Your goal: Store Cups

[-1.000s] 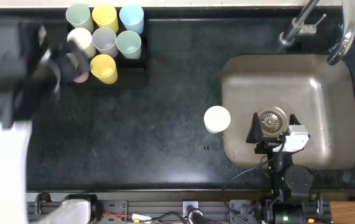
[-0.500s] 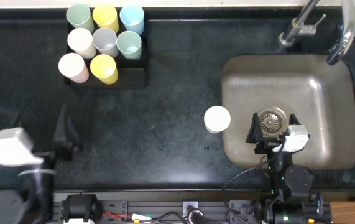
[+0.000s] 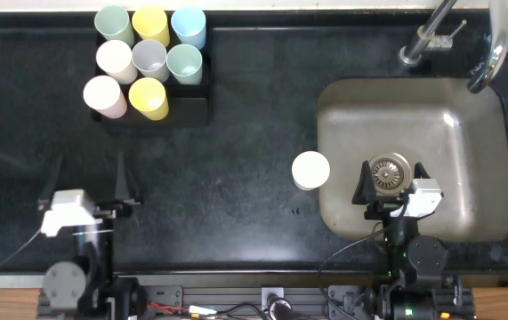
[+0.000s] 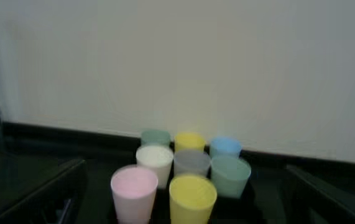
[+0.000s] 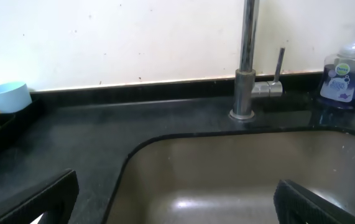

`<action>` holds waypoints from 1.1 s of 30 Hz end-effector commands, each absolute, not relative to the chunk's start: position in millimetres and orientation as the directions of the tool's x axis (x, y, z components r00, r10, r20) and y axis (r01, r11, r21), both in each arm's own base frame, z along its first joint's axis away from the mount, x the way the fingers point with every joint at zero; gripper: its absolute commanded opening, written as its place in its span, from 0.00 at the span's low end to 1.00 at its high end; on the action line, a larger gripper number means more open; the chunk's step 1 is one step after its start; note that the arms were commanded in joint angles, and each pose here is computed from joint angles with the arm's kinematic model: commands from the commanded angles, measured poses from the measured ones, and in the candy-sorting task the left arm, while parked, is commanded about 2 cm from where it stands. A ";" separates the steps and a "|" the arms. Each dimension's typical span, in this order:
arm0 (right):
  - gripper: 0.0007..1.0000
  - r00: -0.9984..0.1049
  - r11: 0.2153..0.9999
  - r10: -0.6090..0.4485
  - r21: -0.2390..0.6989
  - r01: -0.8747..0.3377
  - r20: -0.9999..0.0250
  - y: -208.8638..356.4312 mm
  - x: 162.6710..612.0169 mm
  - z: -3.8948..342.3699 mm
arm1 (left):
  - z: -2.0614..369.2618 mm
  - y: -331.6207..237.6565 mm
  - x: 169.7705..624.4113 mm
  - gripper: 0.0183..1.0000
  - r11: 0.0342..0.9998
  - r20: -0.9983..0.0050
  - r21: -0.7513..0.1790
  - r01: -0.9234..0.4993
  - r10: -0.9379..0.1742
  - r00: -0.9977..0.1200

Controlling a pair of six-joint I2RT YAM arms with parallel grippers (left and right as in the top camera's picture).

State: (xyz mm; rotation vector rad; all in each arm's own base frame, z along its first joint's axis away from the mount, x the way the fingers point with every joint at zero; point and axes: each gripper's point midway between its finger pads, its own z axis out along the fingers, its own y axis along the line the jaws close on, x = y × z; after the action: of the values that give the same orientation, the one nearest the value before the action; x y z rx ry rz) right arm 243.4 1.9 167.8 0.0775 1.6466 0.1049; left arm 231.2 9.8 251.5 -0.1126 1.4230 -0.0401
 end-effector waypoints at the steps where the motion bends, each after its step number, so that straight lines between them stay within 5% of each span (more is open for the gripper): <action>1: 1.00 -0.069 0.993 0.117 0.119 -0.020 -0.991 2.9 243.1 169.7 | 209.0 10.5 239.0 1.00 0.996 -0.996 -0.076 -0.053 -0.074 0.045; 6: 1.00 -0.069 0.993 0.117 0.119 -0.020 -0.991 2.9 243.1 169.7 | 155.3 7.2 245.9 1.00 0.996 -0.994 -0.073 -0.043 -0.076 -0.076; 33: 1.00 -0.069 0.993 0.117 0.119 -0.020 -0.991 2.9 243.1 169.7 | 156.1 6.1 245.7 1.00 0.998 -0.995 -0.057 -0.034 -0.060 -0.077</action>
State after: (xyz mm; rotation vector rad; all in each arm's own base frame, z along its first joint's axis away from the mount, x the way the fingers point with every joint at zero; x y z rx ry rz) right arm 243.4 2.0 167.9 0.0762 1.6463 0.1043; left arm 245.9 7.3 155.7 -0.0913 1.6543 -0.0251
